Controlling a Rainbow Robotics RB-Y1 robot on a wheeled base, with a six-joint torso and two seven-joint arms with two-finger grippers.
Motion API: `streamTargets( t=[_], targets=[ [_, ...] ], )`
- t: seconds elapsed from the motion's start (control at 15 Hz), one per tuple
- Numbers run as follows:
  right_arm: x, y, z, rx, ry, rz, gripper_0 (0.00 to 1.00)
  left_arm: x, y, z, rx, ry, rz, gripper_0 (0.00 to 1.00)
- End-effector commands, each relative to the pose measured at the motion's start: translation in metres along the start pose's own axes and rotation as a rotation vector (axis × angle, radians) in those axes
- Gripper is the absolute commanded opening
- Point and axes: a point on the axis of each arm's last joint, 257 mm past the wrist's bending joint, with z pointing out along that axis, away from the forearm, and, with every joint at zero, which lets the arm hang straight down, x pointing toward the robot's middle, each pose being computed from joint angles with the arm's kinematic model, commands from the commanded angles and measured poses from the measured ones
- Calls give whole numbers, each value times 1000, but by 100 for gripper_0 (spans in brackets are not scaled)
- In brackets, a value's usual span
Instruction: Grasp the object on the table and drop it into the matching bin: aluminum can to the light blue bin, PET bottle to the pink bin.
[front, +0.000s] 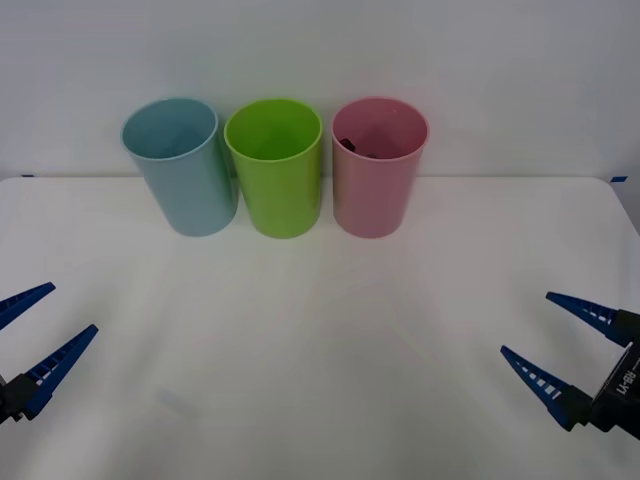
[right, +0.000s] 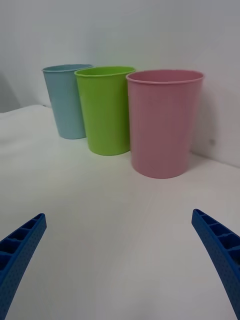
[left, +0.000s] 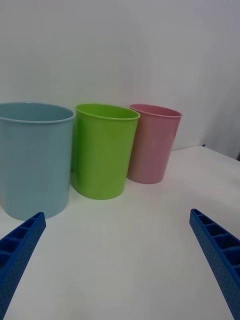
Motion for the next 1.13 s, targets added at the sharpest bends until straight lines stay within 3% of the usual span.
streamTargets(
  t=[0.07,0.73,1.13],
  targets=[
    [13,5,-13,-14,0,32,100,0,0,0,0,0,0,100],
    [47,10,-48,-22,26,115,100,0,0,0,0,0,0,100],
    [52,12,-48,-25,45,115,100,0,0,0,0,0,0,100]
  ],
)
